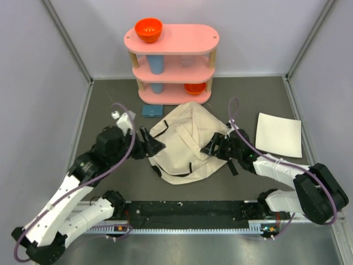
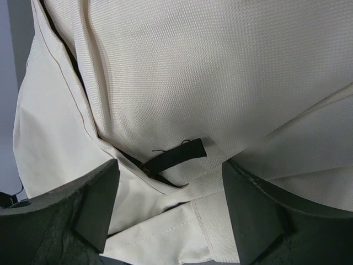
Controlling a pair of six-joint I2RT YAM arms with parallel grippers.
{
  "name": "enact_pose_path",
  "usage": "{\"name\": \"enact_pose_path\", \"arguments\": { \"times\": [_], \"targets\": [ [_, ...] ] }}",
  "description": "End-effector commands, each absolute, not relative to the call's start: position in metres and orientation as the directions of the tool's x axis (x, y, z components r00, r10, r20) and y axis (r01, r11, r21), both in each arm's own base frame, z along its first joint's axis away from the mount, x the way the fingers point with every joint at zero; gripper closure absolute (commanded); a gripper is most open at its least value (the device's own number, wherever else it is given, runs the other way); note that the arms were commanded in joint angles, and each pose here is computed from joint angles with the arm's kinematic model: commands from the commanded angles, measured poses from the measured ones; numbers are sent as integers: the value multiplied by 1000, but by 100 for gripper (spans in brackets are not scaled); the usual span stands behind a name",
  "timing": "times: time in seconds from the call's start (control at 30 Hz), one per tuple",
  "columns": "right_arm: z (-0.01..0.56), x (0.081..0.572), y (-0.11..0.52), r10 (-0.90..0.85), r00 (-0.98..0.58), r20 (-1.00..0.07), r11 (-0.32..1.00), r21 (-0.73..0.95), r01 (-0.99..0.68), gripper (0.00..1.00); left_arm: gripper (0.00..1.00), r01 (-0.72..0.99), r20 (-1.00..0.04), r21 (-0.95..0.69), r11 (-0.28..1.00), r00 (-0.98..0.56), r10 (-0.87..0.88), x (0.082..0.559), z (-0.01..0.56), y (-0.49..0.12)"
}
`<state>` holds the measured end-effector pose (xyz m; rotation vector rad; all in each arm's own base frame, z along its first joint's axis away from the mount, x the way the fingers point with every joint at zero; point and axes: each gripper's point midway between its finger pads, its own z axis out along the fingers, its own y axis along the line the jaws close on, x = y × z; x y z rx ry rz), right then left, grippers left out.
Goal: Pack the student bag
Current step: Zip the student bag at the center of the board.
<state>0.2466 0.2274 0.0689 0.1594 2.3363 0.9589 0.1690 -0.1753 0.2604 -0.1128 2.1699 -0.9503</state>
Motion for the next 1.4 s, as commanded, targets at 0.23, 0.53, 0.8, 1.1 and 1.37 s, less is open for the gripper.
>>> {"name": "enact_pose_path", "arguments": {
  "times": [0.23,0.53,0.8,1.1,1.37],
  "targets": [
    [75,250,218,388,-772,-504,740,670,-66,23,27,319,-569,-528,787,-821,-49,187,199,-311],
    [76,251,215,389,-766,-512,747,662,-64,23,30,312,-550,-469,826,-835,4,190,156,-342],
    [75,247,213,388,-766,-513,749,659,-62,22,31,277,-507,-383,881,-860,50,186,118,-338],
    [74,247,211,390,-765,-512,754,655,-54,22,34,269,-477,-334,903,-875,84,181,94,-335],
    [73,248,211,391,-765,-512,757,652,-49,21,39,272,-463,-294,916,-879,112,178,81,-332]
  ]
}}
